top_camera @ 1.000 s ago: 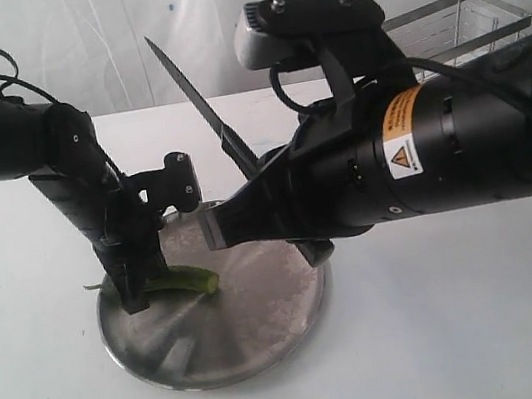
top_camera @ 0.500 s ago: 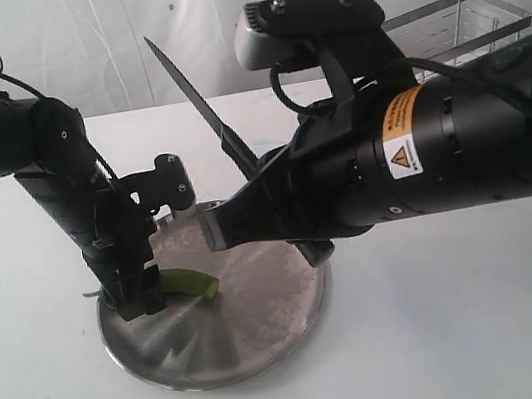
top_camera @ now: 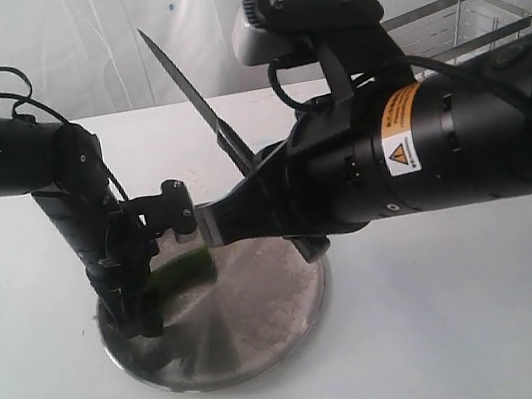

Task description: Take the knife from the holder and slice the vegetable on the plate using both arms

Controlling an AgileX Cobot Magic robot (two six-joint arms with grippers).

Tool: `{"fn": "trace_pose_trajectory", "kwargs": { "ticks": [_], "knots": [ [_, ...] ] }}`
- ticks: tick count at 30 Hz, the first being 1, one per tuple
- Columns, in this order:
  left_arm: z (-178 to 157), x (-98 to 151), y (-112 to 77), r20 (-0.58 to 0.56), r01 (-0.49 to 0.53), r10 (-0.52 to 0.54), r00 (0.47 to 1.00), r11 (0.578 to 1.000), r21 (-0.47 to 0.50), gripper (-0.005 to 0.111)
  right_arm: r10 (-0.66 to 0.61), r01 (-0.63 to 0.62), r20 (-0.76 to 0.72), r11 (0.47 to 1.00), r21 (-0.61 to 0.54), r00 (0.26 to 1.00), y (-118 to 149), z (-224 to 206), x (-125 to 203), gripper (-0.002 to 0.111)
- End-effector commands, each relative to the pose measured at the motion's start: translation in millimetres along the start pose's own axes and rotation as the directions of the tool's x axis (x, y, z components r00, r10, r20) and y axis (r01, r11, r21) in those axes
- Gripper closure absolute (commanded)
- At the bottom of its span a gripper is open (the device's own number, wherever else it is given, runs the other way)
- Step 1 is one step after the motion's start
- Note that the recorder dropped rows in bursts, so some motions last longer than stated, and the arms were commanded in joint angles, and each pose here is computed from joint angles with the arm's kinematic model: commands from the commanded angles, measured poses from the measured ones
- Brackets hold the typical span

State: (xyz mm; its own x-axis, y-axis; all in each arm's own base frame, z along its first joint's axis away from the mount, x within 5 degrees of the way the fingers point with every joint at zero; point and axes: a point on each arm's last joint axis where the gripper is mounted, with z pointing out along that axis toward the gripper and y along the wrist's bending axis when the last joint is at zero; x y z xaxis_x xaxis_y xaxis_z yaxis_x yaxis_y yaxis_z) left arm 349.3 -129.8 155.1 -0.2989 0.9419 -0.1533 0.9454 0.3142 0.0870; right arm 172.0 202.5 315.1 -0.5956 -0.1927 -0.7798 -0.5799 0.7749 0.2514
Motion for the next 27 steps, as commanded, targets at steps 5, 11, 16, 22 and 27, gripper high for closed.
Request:
{"fn": "trace_pose_trajectory", "kwargs": {
  "ticks": [5,11,16,22,27],
  "knots": [
    [20.4,3.9,-6.0,-0.061,0.005,0.000,0.998,0.997,0.078,0.044,-0.009,0.009,0.041,1.000,-0.013,0.999,0.0,-3.3,-4.0,0.105],
    [19.6,3.8,-5.9,-0.064,0.074,-0.069,0.996,0.995,0.072,0.100,-0.011,0.011,0.045,1.000,-0.014,0.999,0.1,-3.3,-4.4,0.105],
    [4.6,0.8,-7.5,-0.047,0.126,-0.124,0.991,0.991,0.049,0.106,-0.014,0.014,0.013,1.000,0.002,1.000,-1.4,-3.2,-1.5,0.105],
    [-26.6,1.5,-12.7,-0.035,0.356,-0.355,0.934,0.934,0.031,0.107,-0.006,0.009,-0.065,0.999,0.040,0.998,-5.1,-9.4,5.3,0.105],
    [-21.3,7.5,-27.9,-0.128,0.486,-0.472,0.872,0.865,0.124,0.107,0.018,-0.007,-0.154,0.997,0.073,0.988,-8.2,-11.2,14.5,0.105]
  ]
}}
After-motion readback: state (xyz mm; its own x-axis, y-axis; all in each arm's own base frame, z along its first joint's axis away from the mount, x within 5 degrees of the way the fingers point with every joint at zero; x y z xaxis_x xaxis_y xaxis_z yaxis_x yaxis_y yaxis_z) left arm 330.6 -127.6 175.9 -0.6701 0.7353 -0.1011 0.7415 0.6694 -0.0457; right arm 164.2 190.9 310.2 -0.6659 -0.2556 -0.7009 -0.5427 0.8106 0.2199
